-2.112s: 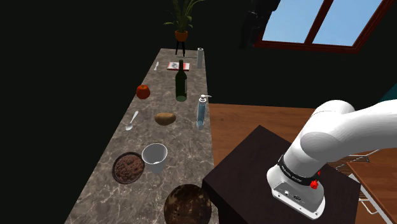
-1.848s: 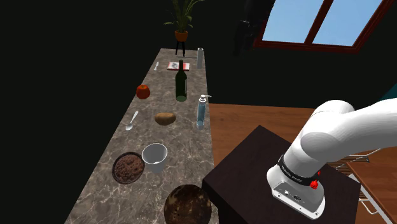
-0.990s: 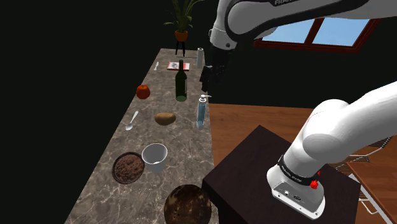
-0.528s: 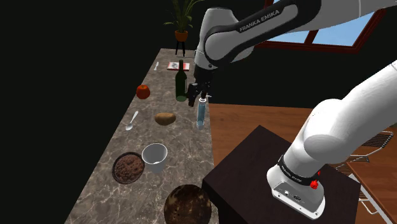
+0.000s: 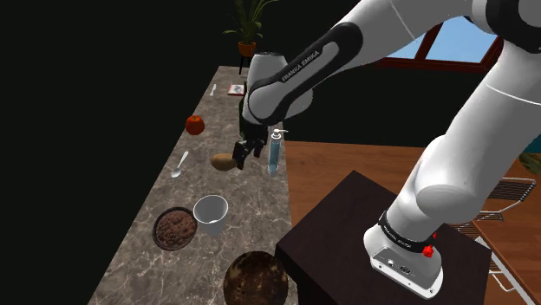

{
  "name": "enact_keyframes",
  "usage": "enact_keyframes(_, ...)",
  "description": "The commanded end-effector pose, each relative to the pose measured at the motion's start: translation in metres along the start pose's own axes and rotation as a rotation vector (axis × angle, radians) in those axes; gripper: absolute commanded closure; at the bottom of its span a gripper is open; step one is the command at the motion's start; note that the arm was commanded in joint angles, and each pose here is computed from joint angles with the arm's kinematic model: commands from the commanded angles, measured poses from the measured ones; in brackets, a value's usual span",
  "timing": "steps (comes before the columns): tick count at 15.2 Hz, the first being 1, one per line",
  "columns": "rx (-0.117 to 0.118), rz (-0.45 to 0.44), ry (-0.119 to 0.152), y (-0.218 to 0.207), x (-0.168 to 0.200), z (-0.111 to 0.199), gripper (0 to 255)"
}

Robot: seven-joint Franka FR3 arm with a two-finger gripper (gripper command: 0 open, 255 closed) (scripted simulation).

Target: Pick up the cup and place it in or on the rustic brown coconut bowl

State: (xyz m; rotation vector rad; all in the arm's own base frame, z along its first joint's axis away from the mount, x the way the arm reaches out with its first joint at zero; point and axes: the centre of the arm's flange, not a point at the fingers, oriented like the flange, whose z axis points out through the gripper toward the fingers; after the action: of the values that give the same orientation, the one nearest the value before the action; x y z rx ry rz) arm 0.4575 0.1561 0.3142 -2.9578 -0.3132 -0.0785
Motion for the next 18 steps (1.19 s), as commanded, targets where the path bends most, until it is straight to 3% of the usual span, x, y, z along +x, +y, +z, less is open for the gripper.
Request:
enact_keyframes(1, 0.012, -0.003, -0.006, -0.007, 0.006, 0.023, 0)
enact_keyframes(12, 0.075, -0.023, -0.041, -0.046, 0.052, 0.15, 0)
enact_keyframes(18, 0.075, -0.023, -0.041, -0.048, 0.05, 0.182, 0)
